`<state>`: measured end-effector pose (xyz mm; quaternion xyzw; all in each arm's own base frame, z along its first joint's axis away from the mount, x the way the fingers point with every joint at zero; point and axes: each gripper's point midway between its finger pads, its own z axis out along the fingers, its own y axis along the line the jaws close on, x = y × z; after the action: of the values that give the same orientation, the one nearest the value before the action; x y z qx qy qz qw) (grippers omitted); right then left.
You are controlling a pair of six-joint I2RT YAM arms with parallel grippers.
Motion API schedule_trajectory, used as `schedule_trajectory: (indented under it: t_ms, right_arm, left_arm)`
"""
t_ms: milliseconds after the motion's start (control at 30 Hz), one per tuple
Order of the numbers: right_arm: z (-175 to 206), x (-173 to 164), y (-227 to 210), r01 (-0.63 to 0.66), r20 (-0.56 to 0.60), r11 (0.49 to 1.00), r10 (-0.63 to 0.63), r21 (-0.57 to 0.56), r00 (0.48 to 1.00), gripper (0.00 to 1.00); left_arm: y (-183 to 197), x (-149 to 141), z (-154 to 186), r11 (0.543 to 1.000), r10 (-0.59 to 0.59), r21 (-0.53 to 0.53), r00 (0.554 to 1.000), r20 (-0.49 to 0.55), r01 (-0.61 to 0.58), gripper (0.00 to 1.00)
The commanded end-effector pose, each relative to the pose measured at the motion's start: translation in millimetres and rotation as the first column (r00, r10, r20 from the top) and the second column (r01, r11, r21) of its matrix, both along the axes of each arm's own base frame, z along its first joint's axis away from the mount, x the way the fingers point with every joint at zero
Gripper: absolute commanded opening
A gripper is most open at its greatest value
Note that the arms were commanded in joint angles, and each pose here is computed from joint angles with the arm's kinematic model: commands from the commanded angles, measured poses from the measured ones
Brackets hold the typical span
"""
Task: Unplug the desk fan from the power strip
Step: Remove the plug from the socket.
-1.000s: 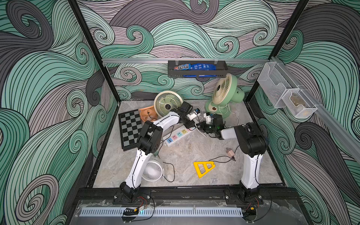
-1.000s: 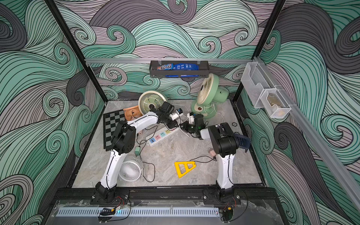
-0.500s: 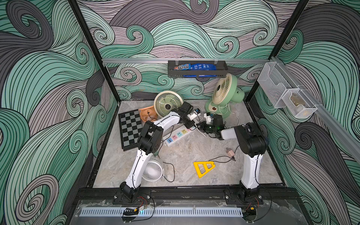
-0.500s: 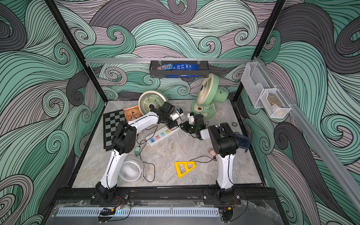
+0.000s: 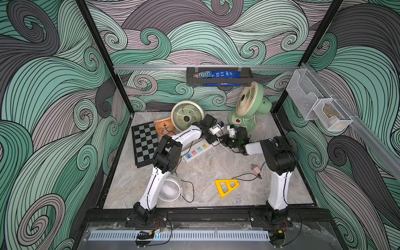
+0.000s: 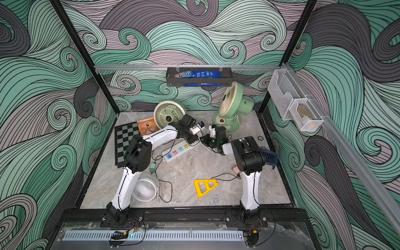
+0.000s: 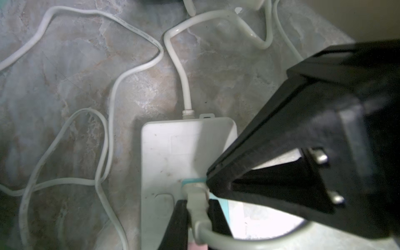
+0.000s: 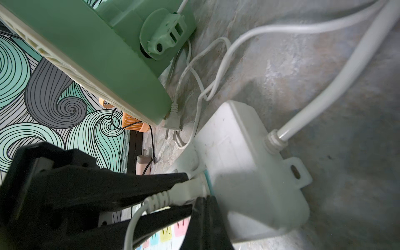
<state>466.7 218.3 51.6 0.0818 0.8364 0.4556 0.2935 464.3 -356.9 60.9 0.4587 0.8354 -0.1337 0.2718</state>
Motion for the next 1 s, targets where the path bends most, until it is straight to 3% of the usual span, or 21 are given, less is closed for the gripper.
schedule_trajectory:
  t_ms: [0, 233, 467, 600, 767, 967]
  right_arm:
    - [-67.4, -27.2, -14.8, 0.038, -0.22, 0.993, -0.061, -0.109, 0.974, 0.03]
    - [-70.8, -28.8, -12.1, 0.031, -0.228, 0.993, -0.057, -0.114, 0.972, 0.03]
    - [-72.3, -28.4, -10.6, 0.029, -0.233, 0.993, -0.055, -0.115, 0.971, 0.03]
    - [-73.2, -27.9, -8.3, 0.022, -0.235, 0.993, -0.049, -0.118, 0.971, 0.03]
    - [-73.3, -28.1, -7.4, 0.02, -0.236, 0.993, -0.048, -0.12, 0.971, 0.03]
    - [-73.4, -28.8, -7.3, 0.019, -0.236, 0.992, -0.048, -0.121, 0.971, 0.03]
  left_arm:
    - [-3.5, -4.0, 11.8, 0.998, -0.035, -0.05, 0.999, -0.04, 0.033, 0.0]
    - [-2.3, -3.2, 20.6, 1.0, -0.029, 0.001, 0.994, 0.102, 0.029, 0.0]
    - [5.2, 7.1, 23.0, 0.994, 0.048, -0.094, 0.998, -0.041, -0.052, 0.0]
    - [2.1, 1.3, 23.4, 0.997, 0.003, -0.081, 1.0, -0.017, -0.005, 0.0]
    - [-2.5, -6.3, 22.7, 0.999, -0.037, 0.01, 0.993, 0.113, 0.036, 0.0]
    - [5.8, 5.3, 22.1, 0.998, 0.046, -0.052, 0.999, 0.018, -0.045, 0.0]
